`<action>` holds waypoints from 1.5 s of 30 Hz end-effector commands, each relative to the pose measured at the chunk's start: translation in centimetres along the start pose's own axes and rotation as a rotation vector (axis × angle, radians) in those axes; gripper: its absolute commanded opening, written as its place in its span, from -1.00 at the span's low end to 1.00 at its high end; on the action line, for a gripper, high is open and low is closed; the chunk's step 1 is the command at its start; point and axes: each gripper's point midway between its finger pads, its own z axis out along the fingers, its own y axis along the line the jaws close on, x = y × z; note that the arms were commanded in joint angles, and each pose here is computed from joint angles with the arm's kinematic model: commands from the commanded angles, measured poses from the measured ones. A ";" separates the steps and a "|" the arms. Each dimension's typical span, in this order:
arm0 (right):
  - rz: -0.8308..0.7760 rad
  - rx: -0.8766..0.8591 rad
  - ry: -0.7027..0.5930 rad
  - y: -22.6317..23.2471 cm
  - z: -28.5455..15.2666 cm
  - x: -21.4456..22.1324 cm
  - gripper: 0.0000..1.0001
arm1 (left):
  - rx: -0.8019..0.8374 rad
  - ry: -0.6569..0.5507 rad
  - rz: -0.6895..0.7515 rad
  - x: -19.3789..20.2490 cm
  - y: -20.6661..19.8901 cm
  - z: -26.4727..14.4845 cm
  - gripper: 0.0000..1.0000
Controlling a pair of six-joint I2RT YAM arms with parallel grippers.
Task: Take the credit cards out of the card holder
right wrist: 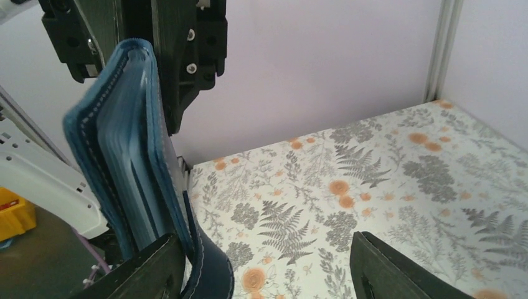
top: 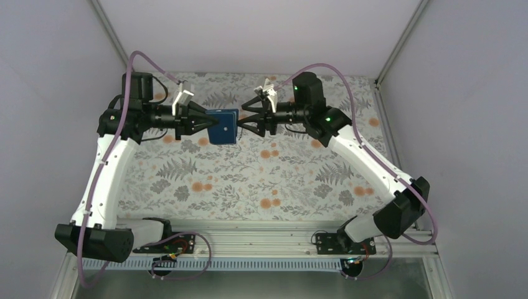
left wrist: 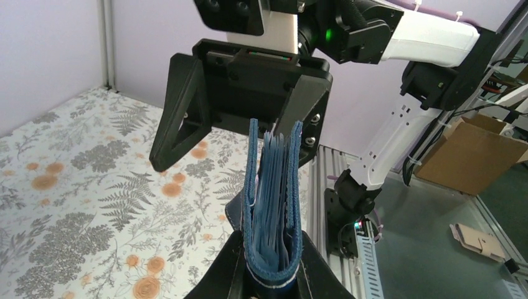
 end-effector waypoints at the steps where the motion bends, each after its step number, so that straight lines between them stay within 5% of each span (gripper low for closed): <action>1: -0.030 -0.115 0.014 2.1 0.7 0.4 0.39 | 0.037 -0.029 0.072 -1.2 -1.5 -0.4 -0.95; 8: -0.105 -0.250 0.003 5.6 0.9 0.4 0.49 | 0.026 -0.026 0.054 -0.9 -0.9 -0.2 -0.95; 14: -0.124 -0.286 -0.015 6.6 2.6 -0.8 0.18 | 0.016 -0.024 0.054 -0.9 -0.7 -0.2 -0.95; 16: -0.140 -0.321 -0.023 7.3 2.5 -0.9 0.00 | 0.015 -0.024 0.055 -0.9 -0.8 -0.2 -0.95; 21: -0.141 -0.342 -0.025 7.9 2.3 -0.6 -0.89 | 0.001 -0.024 0.051 -0.9 -0.5 -0.2 -0.95; 24: -0.134 -0.294 -0.040 7.5 2.0 -0.8 -0.92 | -0.035 -0.019 0.039 -0.8 0.4 -0.2 -0.94; 25: -0.121 -0.272 -0.042 7.2 2.0 -0.8 -0.92 | -0.056 -0.017 0.029 -0.7 0.8 -0.2 -0.84; 29: -0.042 -0.150 -0.038 5.1 2.4 -1.2 -0.92 | -0.260 -0.005 -0.038 -0.2 5.1 -0.8 0.56; 31: 0.022 -0.072 -0.031 3.5 2.9 -1.5 -0.92 | -0.360 0.003 -0.061 0.3 7.2 -1.4 0.96; 39: 0.351 0.327 -0.012 -4.1 3.6 -0.7 -0.92 | -0.373 -0.008 -0.073 0.4 7.3 -1.7 1.00; 45: 0.384 0.320 -0.029 -3.6 4.8 -1.1 -0.92 | -0.409 0.000 -0.104 1.4 8.5 -1.7 1.00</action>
